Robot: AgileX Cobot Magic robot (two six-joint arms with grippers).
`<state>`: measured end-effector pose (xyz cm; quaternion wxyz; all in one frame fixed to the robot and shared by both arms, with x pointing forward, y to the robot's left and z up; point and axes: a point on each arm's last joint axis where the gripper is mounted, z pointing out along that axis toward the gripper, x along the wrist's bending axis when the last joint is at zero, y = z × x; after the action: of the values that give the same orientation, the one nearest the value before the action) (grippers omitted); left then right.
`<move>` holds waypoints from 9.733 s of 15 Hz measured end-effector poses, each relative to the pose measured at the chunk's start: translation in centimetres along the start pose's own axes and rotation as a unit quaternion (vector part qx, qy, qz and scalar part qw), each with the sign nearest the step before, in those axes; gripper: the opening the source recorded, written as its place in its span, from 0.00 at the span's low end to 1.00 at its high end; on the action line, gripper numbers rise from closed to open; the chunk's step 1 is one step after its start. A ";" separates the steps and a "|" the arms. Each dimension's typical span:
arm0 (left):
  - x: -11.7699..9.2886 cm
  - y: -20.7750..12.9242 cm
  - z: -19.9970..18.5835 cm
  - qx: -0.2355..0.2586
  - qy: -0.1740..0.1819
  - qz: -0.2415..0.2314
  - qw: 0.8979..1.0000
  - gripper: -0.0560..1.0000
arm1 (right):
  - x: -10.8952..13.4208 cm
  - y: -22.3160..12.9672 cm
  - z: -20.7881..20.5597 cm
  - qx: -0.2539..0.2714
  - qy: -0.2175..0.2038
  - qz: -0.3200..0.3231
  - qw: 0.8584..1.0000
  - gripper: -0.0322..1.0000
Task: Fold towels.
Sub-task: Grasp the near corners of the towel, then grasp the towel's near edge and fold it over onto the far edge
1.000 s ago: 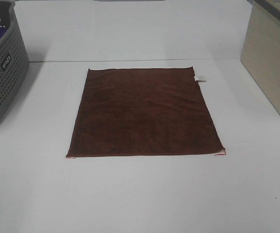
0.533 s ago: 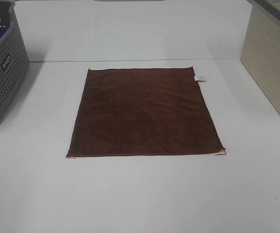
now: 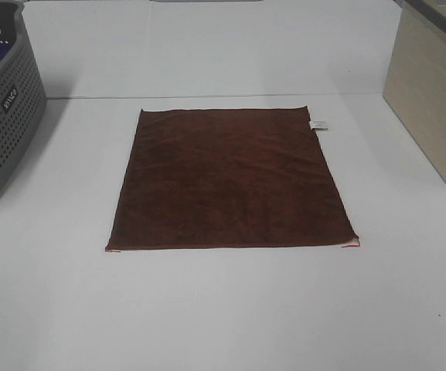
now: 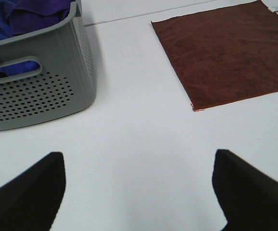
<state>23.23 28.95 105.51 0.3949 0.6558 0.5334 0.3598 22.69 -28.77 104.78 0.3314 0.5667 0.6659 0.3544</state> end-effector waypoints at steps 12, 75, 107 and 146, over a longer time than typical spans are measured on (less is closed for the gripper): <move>0.0 0.0 0.0 0.000 0.000 0.000 1.000 0.78 | 0.0 0.0 0.0 0.000 0.000 0.000 1.000 0.70; -5.8 -3.7 41.8 0.397 -0.243 -0.349 0.813 0.32 | -0.8 2.6 41.0 0.455 0.295 0.237 0.806 0.35; -5.1 6.6 41.0 0.325 -0.224 -0.271 0.878 0.07 | -1.4 12.9 39.5 0.389 0.268 0.170 0.865 0.05; -4.2 6.2 48.0 0.321 -0.122 -0.209 0.916 0.72 | -2.8 12.5 40.4 0.474 0.085 0.138 0.866 0.82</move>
<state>67.98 17.68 90.24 0.2918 0.6597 0.6925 -0.0043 63.66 -26.35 94.15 -0.0871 0.7096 0.6940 0.0852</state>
